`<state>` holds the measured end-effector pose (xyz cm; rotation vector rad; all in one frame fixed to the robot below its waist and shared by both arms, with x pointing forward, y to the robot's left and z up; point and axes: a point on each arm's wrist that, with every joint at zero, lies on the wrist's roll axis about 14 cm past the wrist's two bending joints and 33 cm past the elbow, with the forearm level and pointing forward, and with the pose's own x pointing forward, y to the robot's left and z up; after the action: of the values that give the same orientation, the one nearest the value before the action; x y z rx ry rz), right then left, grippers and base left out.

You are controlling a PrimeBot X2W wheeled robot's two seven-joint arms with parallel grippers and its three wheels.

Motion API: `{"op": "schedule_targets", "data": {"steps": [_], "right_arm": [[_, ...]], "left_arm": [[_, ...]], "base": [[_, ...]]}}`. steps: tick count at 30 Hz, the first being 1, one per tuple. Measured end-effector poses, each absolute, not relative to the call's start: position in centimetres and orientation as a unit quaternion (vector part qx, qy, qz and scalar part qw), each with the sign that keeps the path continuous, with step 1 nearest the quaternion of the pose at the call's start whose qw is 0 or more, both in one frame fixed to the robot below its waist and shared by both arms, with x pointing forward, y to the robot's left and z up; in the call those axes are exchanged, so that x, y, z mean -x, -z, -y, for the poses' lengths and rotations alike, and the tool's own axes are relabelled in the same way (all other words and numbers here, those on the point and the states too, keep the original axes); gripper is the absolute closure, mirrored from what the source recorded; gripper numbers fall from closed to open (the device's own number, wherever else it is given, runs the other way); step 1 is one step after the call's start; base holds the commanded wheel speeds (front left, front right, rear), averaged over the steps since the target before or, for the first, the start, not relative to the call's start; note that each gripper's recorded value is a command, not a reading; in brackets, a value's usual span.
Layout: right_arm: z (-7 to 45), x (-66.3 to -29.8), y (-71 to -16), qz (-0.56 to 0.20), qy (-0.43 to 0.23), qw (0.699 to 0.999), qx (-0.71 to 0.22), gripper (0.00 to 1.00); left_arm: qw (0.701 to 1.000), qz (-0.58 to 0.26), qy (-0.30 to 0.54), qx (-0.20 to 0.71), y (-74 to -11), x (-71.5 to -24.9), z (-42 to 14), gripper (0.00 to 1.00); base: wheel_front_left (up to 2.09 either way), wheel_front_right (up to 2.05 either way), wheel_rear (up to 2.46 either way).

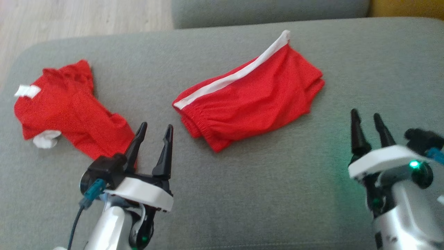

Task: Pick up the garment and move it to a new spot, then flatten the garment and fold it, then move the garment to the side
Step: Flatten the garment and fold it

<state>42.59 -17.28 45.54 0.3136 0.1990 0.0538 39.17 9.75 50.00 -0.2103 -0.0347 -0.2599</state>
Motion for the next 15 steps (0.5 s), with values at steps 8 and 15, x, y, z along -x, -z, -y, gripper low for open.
{"op": "schedule_targets", "data": {"steps": [8,15], "right_arm": [[16.1,-47.7,-42.5,-0.18,-0.001,0.932,-0.315,0.0],[12.2,-50.7,-39.0,-0.262,-0.001,0.87,-0.417,0.0]], "left_arm": [[0.988,-0.011,0.109,0.107,-48.0,-39.6,-11.1,0.0],[0.991,-0.021,0.083,0.101,-47.2,-39.9,-12.9,0.0]], "base": [[0.0,0.0,0.0],[0.0,0.0,0.0]]}}
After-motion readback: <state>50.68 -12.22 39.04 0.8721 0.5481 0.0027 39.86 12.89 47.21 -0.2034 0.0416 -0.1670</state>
